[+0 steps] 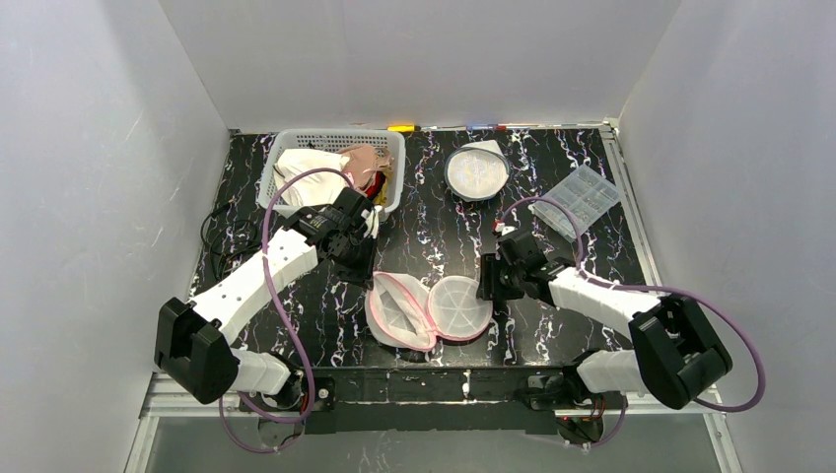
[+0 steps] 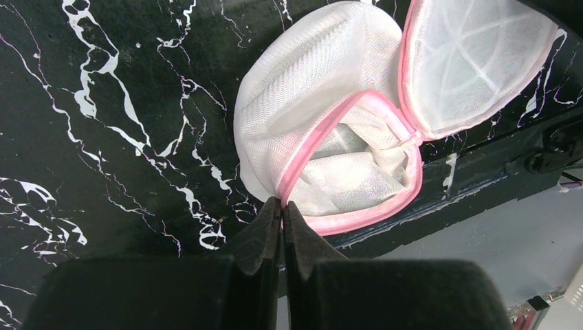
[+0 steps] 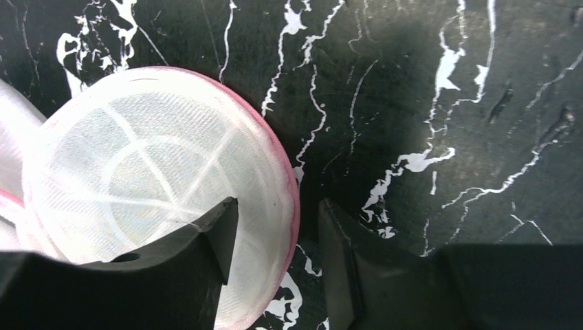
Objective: Unzip the laundry bag and remove the bra
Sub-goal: Pick up the laundry bag from the center of the board.
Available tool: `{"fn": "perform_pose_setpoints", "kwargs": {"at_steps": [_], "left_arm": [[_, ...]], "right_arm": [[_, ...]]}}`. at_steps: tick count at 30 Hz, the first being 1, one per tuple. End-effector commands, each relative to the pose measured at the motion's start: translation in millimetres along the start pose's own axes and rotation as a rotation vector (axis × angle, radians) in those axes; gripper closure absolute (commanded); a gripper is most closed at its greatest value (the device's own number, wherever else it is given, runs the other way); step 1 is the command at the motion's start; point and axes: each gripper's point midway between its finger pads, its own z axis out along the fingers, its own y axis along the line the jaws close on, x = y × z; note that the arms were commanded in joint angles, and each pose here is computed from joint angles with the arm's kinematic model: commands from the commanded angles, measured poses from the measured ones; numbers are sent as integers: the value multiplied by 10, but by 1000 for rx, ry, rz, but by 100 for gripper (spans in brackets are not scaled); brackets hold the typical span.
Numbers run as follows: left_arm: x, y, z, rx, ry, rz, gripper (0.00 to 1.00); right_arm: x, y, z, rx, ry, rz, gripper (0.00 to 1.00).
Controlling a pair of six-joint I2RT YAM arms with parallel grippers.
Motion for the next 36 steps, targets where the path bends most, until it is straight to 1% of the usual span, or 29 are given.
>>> {"fn": "perform_pose_setpoints", "kwargs": {"at_steps": [1,3,5,7,10,13,16,20,24,26,28,32,36], "left_arm": [[8,28,-52,-4,-18,-1,100],[7,22,-44,-1,-16,-2,100],[4,21,-43,-1,-16,-2,100],[-1,17,-49,0,-19,-4,100],[-17,3,-59,3,-27,-16,100],[-53,-53,-69,24,-42,-50,100],[-125,-164,-91,69,-66,-110,100],[-257,-349,-134,145,-96,-202,100],[-433,-554,-169,232,-121,-294,100],[-529,-670,-177,285,-128,-334,100],[-605,-754,-158,321,-124,-370,100],[-653,-860,-66,365,-80,-416,100],[-671,-881,50,374,-53,-436,100]], "right_arm": [[-135,166,4,-76,-11,-24,48],[-113,159,23,-77,-2,-23,53],[-111,159,27,-83,-8,-16,62],[-154,195,-9,-104,-38,-7,75],[-337,296,-161,-154,-149,-1,99],[-583,322,-417,-163,-304,19,99],[-881,258,-787,-138,-519,65,99],[-1229,53,-1340,-71,-816,157,99],[-1432,-41,-1752,-57,-1006,227,99],[-1518,-74,-1907,-46,-1070,250,99],[-1585,-154,-1983,14,-1098,262,99],[-1645,-343,-2013,195,-1083,223,99],[-1639,-321,-2052,341,-1058,108,99]]}}
